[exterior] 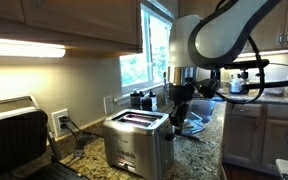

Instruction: Push the lever on the bread toaster downwards

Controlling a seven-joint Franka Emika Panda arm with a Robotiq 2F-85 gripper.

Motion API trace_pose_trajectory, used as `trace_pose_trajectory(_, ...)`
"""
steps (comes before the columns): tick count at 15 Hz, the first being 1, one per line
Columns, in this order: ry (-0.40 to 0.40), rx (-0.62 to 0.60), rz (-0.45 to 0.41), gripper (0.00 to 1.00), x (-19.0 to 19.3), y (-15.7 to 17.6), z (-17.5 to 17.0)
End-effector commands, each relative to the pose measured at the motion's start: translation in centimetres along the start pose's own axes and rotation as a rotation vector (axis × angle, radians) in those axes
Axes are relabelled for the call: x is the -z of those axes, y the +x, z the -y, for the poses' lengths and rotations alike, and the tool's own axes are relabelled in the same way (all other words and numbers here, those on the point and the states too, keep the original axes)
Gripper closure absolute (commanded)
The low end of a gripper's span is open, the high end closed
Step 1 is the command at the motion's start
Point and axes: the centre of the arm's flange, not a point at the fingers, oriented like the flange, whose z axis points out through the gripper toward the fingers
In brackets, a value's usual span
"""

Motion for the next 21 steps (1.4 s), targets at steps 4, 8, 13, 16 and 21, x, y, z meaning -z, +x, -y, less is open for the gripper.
trace_pose_trajectory(4,0.011,0.061,-0.044,0.97,-2.3,2.7,-0.7)
trace_pose_trajectory(8,0.03,0.062,-0.027,0.97,-3.6,2.1,-1.1)
trace_pose_trajectory(13,0.064,0.045,0.015,0.97,-7.0,1.1,-1.4)
trace_pose_trajectory(16,0.069,0.043,0.016,0.97,-9.5,0.7,-1.2)
trace_pose_trajectory(21,0.068,0.05,-0.01,0.97,-11.3,0.5,-1.2)
